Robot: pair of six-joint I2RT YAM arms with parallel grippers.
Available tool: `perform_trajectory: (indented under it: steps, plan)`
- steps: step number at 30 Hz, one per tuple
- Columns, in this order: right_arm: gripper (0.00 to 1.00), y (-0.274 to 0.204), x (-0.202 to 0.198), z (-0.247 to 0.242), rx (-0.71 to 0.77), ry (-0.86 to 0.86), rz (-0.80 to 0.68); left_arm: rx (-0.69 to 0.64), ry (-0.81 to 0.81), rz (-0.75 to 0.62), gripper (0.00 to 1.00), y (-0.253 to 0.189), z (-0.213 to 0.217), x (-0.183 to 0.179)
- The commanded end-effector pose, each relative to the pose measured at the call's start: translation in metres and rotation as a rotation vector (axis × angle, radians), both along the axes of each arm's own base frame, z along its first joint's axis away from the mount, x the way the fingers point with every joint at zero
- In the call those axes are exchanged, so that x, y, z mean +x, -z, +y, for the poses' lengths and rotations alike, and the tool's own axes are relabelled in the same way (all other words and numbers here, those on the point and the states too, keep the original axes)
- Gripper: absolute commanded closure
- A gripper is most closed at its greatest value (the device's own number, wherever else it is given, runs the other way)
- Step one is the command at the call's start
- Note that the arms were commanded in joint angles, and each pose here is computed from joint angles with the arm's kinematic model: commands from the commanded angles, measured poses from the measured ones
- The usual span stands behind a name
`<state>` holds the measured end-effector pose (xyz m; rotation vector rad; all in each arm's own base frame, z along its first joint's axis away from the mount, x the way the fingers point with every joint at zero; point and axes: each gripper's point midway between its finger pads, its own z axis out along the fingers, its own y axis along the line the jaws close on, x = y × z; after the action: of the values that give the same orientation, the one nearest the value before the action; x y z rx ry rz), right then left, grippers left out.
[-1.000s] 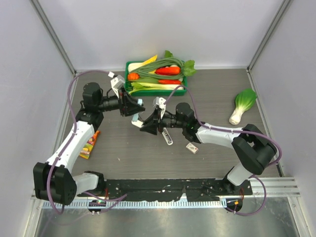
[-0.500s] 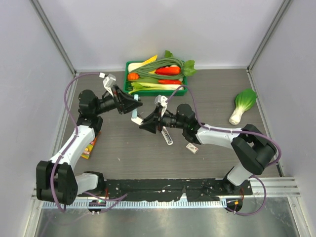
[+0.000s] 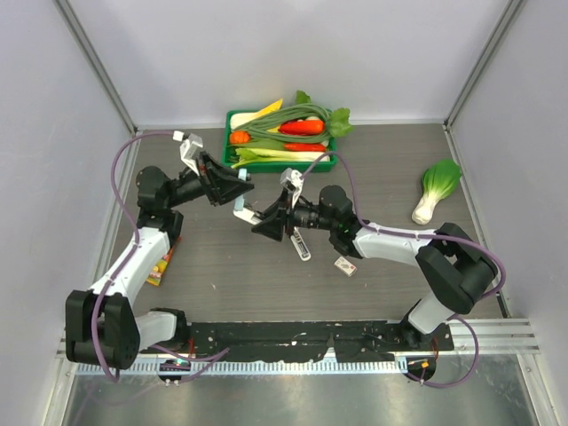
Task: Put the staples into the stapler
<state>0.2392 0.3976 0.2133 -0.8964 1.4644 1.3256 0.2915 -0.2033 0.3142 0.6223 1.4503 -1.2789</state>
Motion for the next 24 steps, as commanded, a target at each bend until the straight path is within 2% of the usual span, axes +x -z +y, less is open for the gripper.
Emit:
perform_trajectory:
  steps: [1,11,17,24]
  plan:
    - [0.49,-0.021,-0.016,-0.006,0.014,-0.095,0.007,0.056,0.124,-0.24,1.0,-0.015,-0.014,-0.03]
    - [0.41,-0.045,-0.029,-0.016,0.067,-0.196,-0.02,0.112,0.294,-0.208,1.0,0.003,-0.032,-0.057]
    - [0.39,-0.054,-0.03,-0.02,0.09,-0.19,-0.028,0.13,0.315,-0.2,1.0,0.01,-0.035,-0.059]
    - [0.4,-0.039,-0.022,-0.017,0.067,-0.146,-0.013,0.132,0.307,-0.189,1.0,0.014,-0.038,-0.056]
